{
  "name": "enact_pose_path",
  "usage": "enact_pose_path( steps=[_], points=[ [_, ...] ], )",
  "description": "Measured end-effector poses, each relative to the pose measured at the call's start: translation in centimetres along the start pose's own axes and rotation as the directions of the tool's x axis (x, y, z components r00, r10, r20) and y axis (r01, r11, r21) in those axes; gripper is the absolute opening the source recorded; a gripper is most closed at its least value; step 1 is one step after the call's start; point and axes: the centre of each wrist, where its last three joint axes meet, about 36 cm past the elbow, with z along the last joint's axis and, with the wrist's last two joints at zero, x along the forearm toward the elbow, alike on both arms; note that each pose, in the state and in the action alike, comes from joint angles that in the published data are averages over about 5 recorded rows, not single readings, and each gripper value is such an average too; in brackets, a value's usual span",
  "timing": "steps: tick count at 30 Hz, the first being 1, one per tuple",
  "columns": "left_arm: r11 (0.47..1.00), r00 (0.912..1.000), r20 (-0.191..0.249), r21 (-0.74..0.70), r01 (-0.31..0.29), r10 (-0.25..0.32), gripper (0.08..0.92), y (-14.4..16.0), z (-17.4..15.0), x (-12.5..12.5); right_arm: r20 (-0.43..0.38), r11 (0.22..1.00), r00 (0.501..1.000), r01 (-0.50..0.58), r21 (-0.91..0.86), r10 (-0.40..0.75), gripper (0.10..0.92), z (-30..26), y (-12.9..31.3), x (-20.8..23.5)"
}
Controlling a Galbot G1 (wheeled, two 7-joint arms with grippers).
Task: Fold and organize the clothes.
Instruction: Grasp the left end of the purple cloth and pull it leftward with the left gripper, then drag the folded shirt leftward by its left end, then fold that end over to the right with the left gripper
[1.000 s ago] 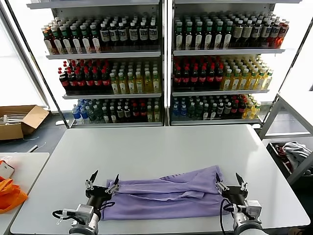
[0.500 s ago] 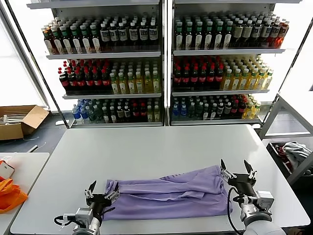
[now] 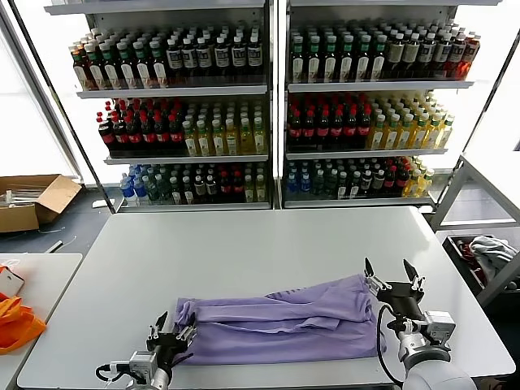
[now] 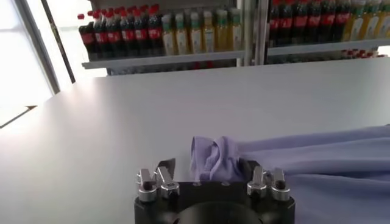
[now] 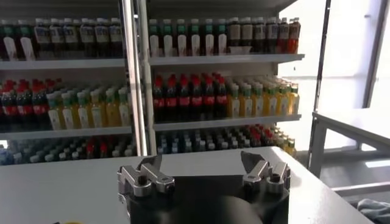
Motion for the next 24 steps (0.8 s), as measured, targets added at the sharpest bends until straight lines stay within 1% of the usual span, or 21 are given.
enact_pose_path(
  steps=[6,16,19,24],
  points=[
    [1.000,0.9995,-0.016,0.000,-0.026,0.026,0.432,0.1,0.5,0.1,0.009,1.000,1.000,-0.002,-0.001,0.002,0.823,-0.3,-0.1,0.0],
    [0.999,0.9984,-0.022,0.005,-0.051,0.051,0.148,0.6,0.8,-0.1,0.021,1.000,1.000,-0.007,-0.004,0.007,0.823,-0.7,-0.3,-0.2],
    [0.999,0.9985,-0.019,0.007,-0.051,0.051,0.100,0.9,0.8,-0.2,0.025,1.000,1.000,-0.009,-0.006,0.009,0.823,-0.8,-0.4,-0.3],
    [0.999,0.9994,-0.003,0.001,-0.034,0.034,0.096,1.8,0.4,-0.4,0.031,1.000,0.999,-0.010,-0.008,0.011,0.823,-1.1,-0.6,-0.5]
  ],
)
